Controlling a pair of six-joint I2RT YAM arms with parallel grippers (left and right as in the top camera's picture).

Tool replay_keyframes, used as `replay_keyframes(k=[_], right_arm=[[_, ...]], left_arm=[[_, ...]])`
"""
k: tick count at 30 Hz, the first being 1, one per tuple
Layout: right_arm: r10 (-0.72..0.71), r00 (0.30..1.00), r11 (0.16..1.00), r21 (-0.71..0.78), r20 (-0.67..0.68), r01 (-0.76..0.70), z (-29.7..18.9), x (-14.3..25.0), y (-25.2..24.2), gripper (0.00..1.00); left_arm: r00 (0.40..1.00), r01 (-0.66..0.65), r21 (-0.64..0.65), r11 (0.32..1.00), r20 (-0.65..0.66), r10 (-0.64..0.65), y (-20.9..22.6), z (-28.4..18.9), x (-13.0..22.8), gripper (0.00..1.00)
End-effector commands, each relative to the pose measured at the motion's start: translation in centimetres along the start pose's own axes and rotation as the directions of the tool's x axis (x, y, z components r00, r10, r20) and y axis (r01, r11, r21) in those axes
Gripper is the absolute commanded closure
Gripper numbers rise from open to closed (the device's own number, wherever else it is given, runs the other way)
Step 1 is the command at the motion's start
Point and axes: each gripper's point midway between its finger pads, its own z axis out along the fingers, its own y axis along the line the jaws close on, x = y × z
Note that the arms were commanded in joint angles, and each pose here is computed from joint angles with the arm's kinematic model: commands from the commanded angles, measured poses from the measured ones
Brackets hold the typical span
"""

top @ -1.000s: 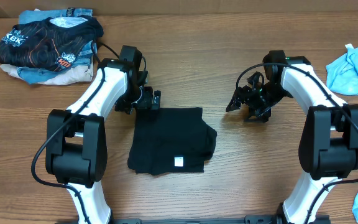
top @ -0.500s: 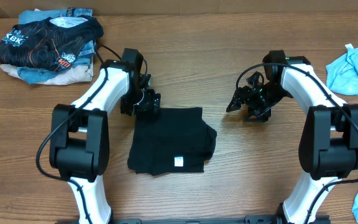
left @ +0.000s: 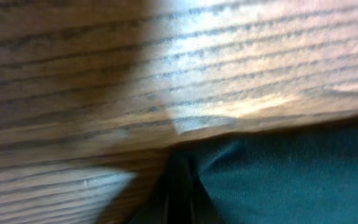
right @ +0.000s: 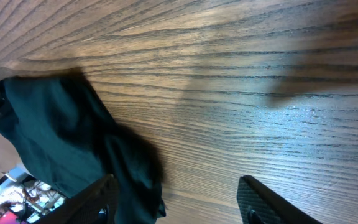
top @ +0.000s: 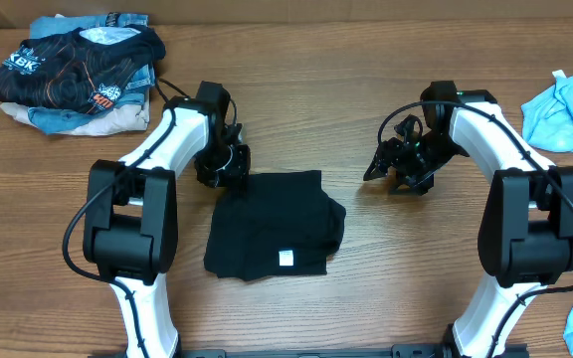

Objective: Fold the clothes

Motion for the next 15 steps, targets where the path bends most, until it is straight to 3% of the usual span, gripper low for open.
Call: replay_keyframes(k=[1,8,14,15], right_arm=[[-0.033,0.999,0.999,-0.021,0.036,0.034,-1.1,-0.3,1.2,0.36],[-0.032,0.999,0.999,-0.020,0.033,0.032,-1.1,-0.2,1.1,0.37],[-0.032,0.999,0.999,-0.020,0.033,0.032,-1.1,-0.2,1.1,0.38],[-0.032,0.999,0.999,-0.020,0.033,0.032,-1.1,-0.2,1.1,0.38]], left_arm=[[0.988,0.153,0.040,0.987,0.012,-0.153,-0.2,0.6,-0.9,0.96],[0.885,0.448,0.093,0.889,0.093,-0.455,3.5,-0.8,-3.9,0.96],[0.677,0.710,0.161,0.686,0.114,-0.727,11.2,-3.3,-5.0,0.96],[0.601,0.773,0.175,0.609,0.105,-0.793,13.2,-3.9,-4.8,0.96]])
